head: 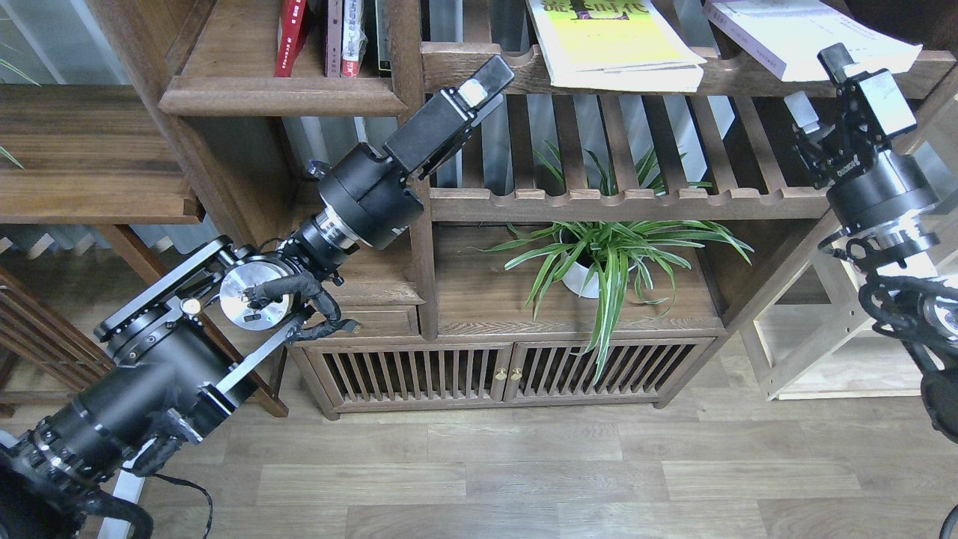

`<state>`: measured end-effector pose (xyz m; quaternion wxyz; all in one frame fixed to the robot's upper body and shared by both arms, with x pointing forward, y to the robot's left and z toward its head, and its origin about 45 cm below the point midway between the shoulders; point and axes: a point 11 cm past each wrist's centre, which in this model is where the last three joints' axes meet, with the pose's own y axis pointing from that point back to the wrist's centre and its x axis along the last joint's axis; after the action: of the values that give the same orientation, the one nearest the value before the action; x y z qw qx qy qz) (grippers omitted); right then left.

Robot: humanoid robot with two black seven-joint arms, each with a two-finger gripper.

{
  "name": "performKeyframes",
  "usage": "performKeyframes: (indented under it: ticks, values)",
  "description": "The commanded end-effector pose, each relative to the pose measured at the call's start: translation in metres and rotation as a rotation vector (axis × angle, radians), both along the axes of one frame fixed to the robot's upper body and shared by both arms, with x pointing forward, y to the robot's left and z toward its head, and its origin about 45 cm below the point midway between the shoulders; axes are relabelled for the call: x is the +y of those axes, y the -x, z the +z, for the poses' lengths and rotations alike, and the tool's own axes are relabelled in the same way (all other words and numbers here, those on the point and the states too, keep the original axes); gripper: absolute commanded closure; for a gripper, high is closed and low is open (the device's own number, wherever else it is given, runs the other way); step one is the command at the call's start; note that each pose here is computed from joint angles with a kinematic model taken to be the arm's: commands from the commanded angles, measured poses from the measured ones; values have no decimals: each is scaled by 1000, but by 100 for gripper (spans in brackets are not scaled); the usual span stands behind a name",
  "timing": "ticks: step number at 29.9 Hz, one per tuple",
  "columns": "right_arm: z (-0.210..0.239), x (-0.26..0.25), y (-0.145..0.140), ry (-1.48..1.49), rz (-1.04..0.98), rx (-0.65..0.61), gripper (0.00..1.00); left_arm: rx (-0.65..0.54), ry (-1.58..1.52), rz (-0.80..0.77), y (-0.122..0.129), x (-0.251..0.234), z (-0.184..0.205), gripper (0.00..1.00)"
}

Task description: Organize books on shelf

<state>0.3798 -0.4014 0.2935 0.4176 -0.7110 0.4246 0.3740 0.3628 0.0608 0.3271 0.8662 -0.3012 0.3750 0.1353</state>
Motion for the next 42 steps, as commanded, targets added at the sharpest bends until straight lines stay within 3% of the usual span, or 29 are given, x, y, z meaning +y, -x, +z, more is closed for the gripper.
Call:
performKeyframes:
  ticks: [1, 15, 17, 23, 42]
  values:
    - [-1, -3, -4, 7, -16, 32, 4, -2, 1, -2, 0, 0, 1, 2]
    - [12, -12, -25, 35, -53, 150, 5, -4, 4, 3, -1, 1, 2, 1]
    - [14, -13, -27, 33, -60, 159, 7, -4, 3, 6, -2, 2, 2, 1]
    - [15, -22, -30, 23, -91, 167, 26, -8, 10, 9, -2, 3, 5, 1]
    - [25, -36, -50, 37, -113, 266, 30, -12, 8, 14, -4, 3, 6, 1]
